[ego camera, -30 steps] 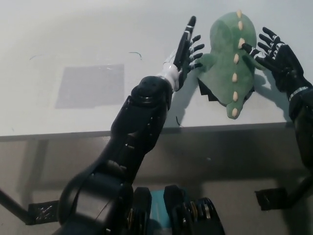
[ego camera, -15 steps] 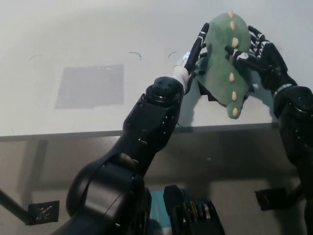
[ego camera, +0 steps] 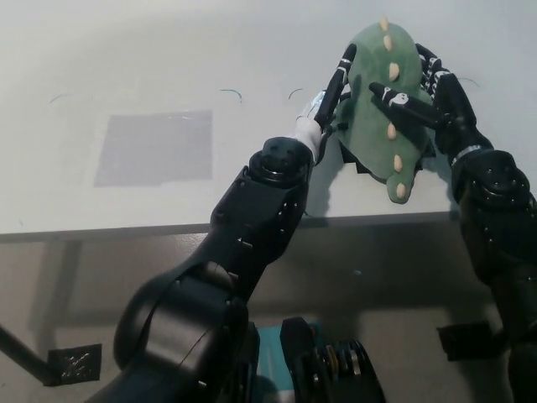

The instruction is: Use both hands to pick up a dinasour on the right side and move it to the left side

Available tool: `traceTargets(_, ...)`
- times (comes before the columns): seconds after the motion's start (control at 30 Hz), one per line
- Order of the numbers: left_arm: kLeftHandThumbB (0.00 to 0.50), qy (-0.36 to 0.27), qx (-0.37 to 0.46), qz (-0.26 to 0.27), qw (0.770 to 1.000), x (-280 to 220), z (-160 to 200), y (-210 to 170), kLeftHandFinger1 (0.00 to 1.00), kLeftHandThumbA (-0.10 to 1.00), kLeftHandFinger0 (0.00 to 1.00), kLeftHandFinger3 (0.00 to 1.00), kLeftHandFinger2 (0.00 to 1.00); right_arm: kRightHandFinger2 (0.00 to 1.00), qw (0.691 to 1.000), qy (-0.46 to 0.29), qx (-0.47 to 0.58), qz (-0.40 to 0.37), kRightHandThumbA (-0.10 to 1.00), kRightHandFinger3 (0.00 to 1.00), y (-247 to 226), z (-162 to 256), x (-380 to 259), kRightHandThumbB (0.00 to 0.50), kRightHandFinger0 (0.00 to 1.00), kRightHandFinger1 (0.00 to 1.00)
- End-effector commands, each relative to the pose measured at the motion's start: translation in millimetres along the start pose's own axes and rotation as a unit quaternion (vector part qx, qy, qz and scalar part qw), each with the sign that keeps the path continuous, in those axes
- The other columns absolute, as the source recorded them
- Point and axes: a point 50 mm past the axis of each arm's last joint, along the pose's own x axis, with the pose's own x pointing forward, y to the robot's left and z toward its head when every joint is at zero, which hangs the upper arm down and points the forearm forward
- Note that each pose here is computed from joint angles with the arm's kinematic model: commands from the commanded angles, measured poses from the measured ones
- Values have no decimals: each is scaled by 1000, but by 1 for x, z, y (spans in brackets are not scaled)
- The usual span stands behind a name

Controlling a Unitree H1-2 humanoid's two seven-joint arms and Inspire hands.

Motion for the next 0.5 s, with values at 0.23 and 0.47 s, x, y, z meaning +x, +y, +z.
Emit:
traceTargets(0.23,147,-50,10,-72,996,1,24,-28,1000,1000,1000,1000,1000,1000,999,-39,10,21,1000,1000,43,25,8,187,1000,1000)
traceTargets(0.47,189,-45,4,-76,996,-3,-3,-27,1000,1000,1000,1000,1000,1000,999,-27,17,14,1000,1000,53,6,-3,178,1000,1000)
